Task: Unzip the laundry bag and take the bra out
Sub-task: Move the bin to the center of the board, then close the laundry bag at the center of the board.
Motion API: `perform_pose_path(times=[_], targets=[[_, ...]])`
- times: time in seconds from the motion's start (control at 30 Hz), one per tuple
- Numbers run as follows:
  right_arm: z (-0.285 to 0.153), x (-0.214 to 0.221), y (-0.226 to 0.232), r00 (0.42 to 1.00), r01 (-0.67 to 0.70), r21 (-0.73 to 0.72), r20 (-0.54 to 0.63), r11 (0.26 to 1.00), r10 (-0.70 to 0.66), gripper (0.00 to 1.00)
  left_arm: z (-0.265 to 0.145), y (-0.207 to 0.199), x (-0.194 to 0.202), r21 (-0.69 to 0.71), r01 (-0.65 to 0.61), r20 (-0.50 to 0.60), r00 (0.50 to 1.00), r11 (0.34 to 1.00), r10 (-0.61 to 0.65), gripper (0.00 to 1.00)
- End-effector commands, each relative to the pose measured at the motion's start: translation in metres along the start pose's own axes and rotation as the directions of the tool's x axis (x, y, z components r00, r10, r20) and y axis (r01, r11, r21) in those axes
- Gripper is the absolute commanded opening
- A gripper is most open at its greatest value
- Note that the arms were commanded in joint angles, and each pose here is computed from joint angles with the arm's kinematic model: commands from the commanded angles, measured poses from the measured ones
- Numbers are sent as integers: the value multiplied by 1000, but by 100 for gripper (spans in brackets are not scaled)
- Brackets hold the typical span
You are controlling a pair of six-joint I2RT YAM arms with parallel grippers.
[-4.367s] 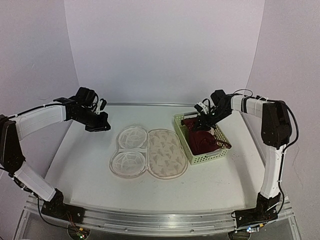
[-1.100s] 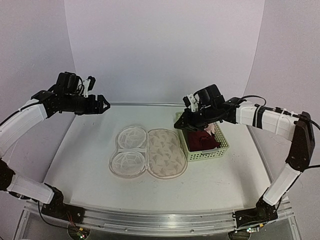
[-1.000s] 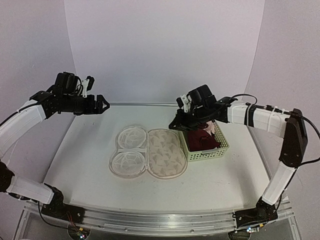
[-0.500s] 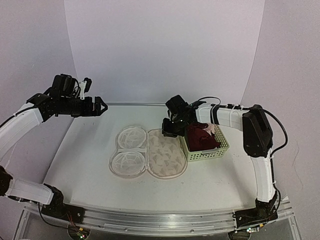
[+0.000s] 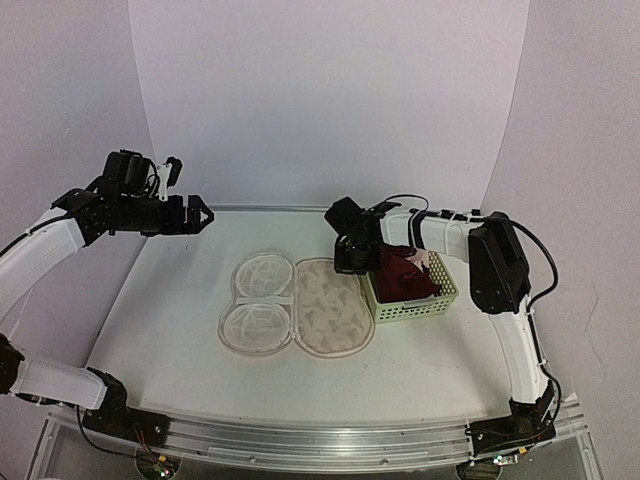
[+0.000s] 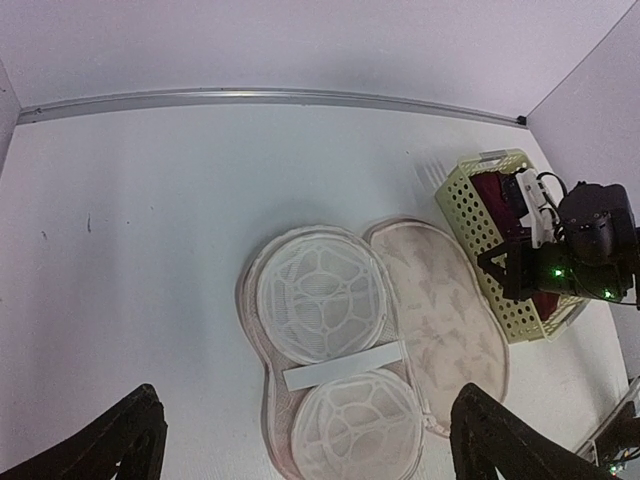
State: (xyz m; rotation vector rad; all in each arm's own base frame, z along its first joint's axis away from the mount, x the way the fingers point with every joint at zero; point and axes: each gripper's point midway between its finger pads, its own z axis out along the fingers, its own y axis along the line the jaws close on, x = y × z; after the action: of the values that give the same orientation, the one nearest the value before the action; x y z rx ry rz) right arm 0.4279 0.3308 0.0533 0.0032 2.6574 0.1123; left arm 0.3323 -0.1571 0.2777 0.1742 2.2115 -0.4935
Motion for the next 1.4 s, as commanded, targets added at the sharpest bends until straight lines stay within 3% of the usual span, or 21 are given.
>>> perform_pose_path(times=[0.0, 0.27, 0.73, 0.93, 1.03, 1.13, 1.2, 1.37], targets=[[-2, -14, -28, 998, 23, 116, 55, 993, -29, 0, -12, 2, -8, -14, 0, 39, 999, 1000, 0, 100], [-6, -20, -80, 998, 33, 200, 47, 979, -43, 0, -12, 3, -8, -18, 4, 41, 999, 1000, -3, 100], [-8, -32, -132, 999, 8, 210, 31, 978, -15, 0, -11, 3, -8, -19, 13, 41, 999, 1000, -12, 100], [-28, -28, -97, 999, 32, 1, 5, 999, -32, 0, -11, 3, -11, -24, 10, 45, 999, 1000, -9, 100], [-43, -21, -65, 999, 44, -143, -20, 989, -47, 22, -9, 3, -11, -24, 9, 42, 999, 1000, -8, 100], [-53, -11, -46, 997, 29, -230, -58, 973, -43, 36, -8, 3, -13, -23, 6, 41, 999, 1000, -5, 100], [-53, -2, -39, 995, 8, -271, -94, 963, -34, 41, -7, 3, -13, -23, 6, 40, 999, 1000, -5, 100], [-46, 16, -27, 987, -33, -318, -159, 948, -19, 44, -5, 3, -13, -24, 5, 36, 999, 1000, -5, 100]])
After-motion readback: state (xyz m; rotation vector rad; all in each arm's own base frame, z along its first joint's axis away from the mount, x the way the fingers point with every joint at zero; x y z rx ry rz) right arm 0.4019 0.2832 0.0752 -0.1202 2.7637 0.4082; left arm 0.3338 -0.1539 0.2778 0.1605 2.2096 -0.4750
